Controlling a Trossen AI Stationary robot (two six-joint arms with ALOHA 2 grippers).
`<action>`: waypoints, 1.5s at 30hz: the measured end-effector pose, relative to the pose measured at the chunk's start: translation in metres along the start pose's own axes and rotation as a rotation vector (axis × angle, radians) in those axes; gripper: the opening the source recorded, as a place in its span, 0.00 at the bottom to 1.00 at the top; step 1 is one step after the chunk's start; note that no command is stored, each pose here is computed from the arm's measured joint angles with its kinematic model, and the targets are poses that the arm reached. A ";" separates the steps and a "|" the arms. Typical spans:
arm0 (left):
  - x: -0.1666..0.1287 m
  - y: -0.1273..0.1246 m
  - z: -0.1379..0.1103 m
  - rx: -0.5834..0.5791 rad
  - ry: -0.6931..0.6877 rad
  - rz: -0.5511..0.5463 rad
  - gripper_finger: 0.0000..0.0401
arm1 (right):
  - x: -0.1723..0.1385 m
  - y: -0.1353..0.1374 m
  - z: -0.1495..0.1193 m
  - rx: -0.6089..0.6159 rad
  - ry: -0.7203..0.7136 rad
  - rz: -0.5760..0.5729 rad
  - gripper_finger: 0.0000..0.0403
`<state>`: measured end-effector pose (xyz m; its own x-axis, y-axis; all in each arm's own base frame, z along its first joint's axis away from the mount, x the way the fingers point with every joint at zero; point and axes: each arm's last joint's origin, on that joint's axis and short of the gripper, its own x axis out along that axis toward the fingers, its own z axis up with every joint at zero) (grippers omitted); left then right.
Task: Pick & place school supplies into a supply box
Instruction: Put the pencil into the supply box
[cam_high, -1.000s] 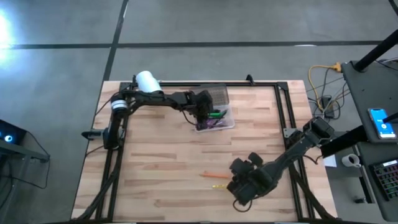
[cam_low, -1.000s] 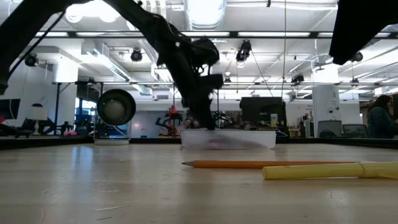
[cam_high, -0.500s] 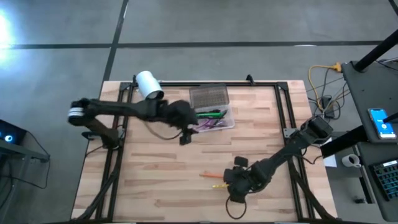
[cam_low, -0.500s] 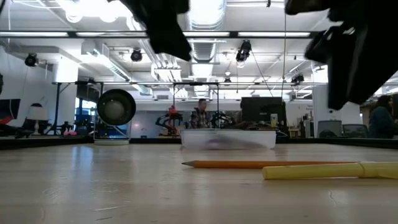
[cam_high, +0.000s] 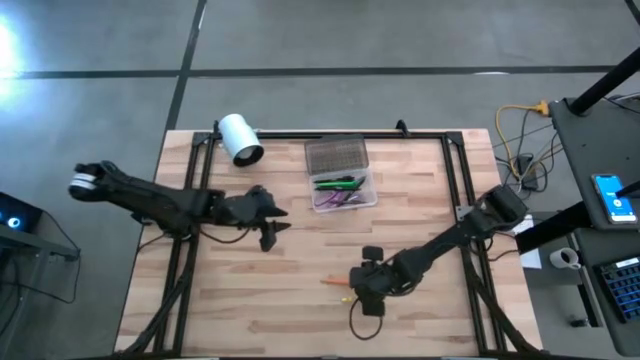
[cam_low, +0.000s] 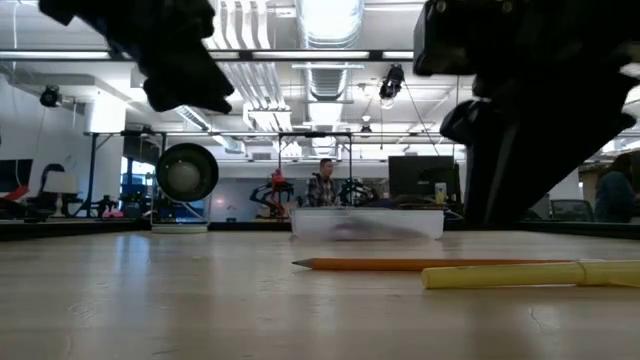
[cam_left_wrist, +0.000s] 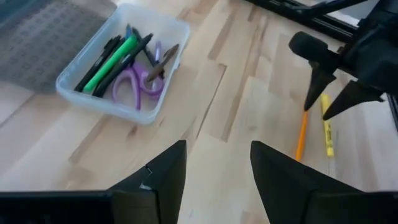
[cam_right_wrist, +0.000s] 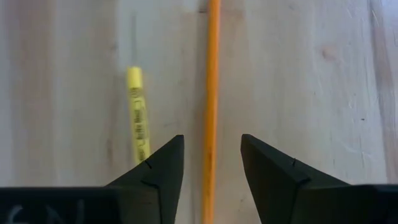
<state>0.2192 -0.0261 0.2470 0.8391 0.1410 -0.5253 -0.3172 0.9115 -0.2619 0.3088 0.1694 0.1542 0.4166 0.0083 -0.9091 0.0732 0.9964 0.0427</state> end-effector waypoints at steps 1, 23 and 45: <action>-0.001 0.001 -0.003 -0.006 -0.002 -0.004 0.41 | 0.003 -0.001 0.000 0.006 0.006 -0.005 0.37; -0.007 -0.003 0.009 0.048 -0.044 -0.004 0.41 | 0.043 -0.003 -0.006 0.044 0.076 -0.070 0.20; -0.008 -0.006 0.008 -0.007 -0.036 -0.021 0.41 | -0.021 -0.043 0.022 -0.102 0.172 -0.377 0.02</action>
<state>0.2183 -0.0294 0.2589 0.8611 0.1355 -0.4901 -0.3019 0.9118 -0.2783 0.3171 0.1247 0.1810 0.2203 -0.3526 -0.9095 0.0983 0.9357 -0.3390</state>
